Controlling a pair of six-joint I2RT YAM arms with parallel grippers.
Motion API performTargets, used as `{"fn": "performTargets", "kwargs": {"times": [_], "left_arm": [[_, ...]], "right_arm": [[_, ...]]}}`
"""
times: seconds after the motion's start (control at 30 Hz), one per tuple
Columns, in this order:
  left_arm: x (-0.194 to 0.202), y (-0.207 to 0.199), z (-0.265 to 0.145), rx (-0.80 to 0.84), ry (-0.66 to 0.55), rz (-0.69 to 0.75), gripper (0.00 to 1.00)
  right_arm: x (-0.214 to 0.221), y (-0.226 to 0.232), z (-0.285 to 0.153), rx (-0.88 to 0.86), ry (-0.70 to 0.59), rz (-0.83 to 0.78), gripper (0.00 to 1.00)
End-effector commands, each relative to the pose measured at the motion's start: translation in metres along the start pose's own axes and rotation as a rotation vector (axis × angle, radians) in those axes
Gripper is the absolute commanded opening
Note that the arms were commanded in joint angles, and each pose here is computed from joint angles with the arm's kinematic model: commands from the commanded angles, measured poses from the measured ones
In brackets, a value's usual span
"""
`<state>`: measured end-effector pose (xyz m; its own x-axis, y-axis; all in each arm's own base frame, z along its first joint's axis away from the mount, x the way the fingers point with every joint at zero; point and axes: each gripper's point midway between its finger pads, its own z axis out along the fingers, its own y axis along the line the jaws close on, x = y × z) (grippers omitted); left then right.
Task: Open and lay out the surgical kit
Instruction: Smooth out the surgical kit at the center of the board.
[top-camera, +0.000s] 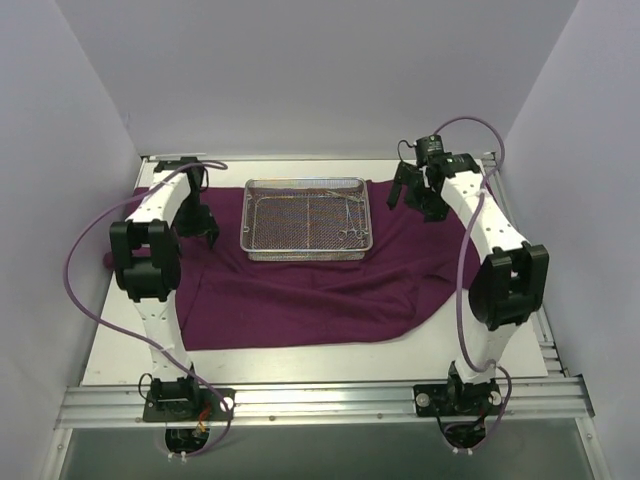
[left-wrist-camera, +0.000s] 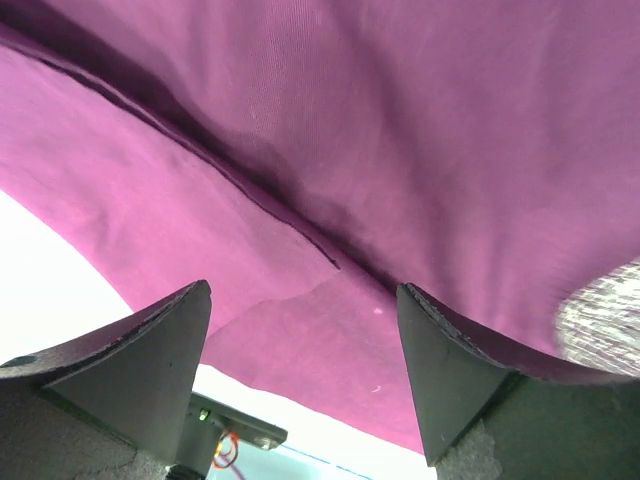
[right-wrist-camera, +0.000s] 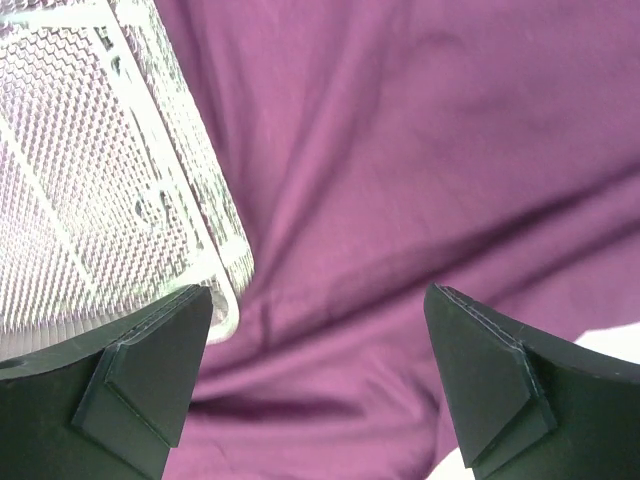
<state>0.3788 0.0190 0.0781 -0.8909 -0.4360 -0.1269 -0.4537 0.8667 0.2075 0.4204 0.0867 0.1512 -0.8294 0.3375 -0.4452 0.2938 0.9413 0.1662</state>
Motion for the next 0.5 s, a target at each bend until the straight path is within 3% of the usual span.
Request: {"fn": "performTargets", "kwargs": {"times": [0.0, 0.17, 0.47], "left_arm": [[-0.007, -0.004, 0.001, -0.039, -0.059, 0.002, 0.84], [-0.005, -0.003, 0.013, -0.078, -0.043, 0.019, 0.81], [0.007, -0.003, 0.028, -0.109, -0.009, 0.038, 0.73]], "right_arm": [[0.02, -0.019, -0.007, 0.04, 0.018, -0.018, 0.92], [0.047, -0.037, -0.006, 0.039, 0.067, 0.004, 0.92], [0.045, -0.047, -0.005, 0.038, 0.068, 0.031, 0.92]]}}
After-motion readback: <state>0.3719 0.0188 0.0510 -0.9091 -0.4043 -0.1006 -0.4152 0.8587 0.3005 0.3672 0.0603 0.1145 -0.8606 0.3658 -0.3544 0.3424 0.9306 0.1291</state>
